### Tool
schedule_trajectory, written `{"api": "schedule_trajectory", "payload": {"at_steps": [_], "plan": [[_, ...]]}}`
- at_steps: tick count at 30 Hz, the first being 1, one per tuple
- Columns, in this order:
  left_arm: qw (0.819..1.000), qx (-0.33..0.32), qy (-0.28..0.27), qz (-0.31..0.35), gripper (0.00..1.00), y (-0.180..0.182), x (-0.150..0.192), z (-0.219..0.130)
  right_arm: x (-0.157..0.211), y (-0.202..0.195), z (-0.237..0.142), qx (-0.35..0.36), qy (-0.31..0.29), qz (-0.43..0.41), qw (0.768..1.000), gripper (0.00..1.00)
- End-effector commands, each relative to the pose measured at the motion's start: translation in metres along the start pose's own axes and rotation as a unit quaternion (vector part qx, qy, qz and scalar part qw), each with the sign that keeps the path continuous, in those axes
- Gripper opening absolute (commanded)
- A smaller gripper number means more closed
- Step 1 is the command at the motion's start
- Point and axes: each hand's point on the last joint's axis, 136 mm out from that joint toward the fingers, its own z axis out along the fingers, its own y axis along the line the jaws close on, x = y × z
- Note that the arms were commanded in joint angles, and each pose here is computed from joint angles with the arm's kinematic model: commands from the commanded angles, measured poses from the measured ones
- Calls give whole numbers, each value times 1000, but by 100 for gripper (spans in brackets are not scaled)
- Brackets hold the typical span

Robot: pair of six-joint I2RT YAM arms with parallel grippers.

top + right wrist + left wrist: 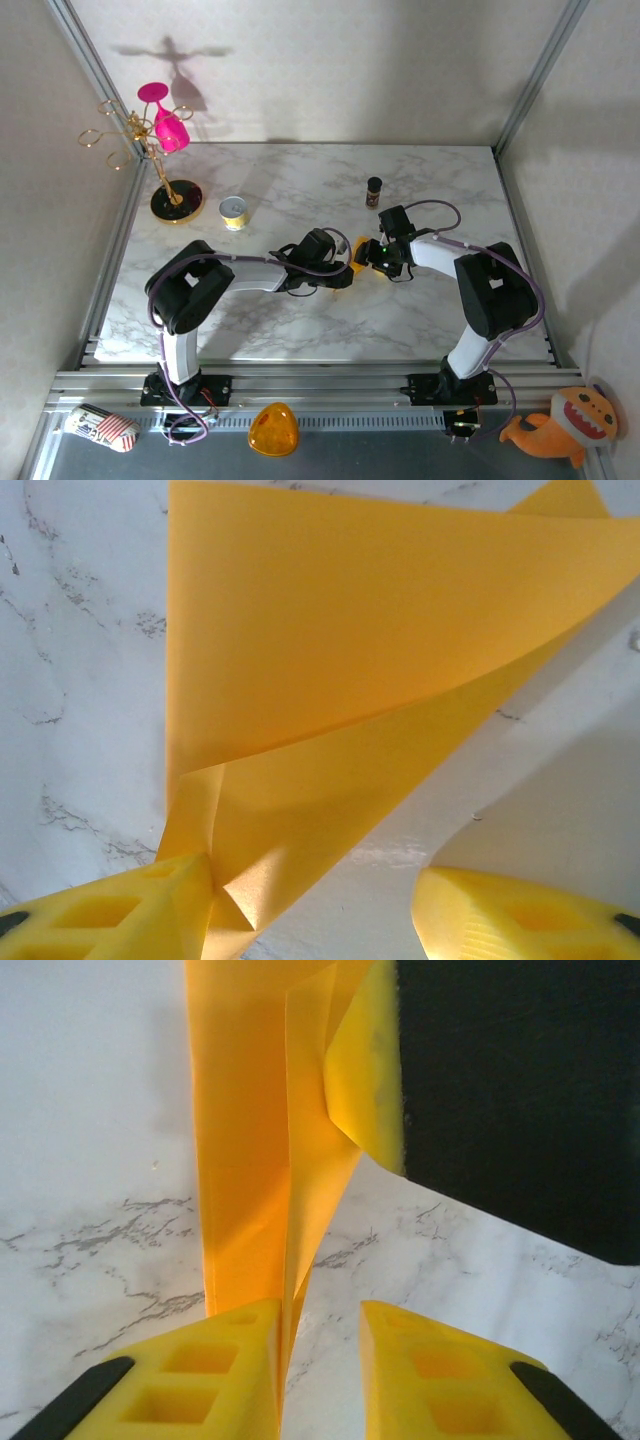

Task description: Fold a paper plane with a square sheet of paper (pick it up from the middle)

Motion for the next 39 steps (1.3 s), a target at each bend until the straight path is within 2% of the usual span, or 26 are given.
{"api": "schedule_trajectory", "payload": {"at_steps": [1,10,20,28,33,39], "plan": [[1000,0,-11,-8,23,0,-10,-3,25,-37,33,59,37,2,998,60],[1000,-2,-9,-7,21,2,-12,8,25,-34,32,52,38,1,998,60],[1000,-20,-11,-2,5,9,-12,8,16,-19,17,30,18,6,999,62],[996,-64,-50,31,0,19,-24,-13,-22,1,-42,-22,-103,17,994,70],[991,-89,-78,59,0,18,-26,-25,-37,-29,-66,21,-162,59,985,72],[981,-126,-91,113,0,5,-14,-22,-42,-62,-77,63,-188,103,975,72]]}}
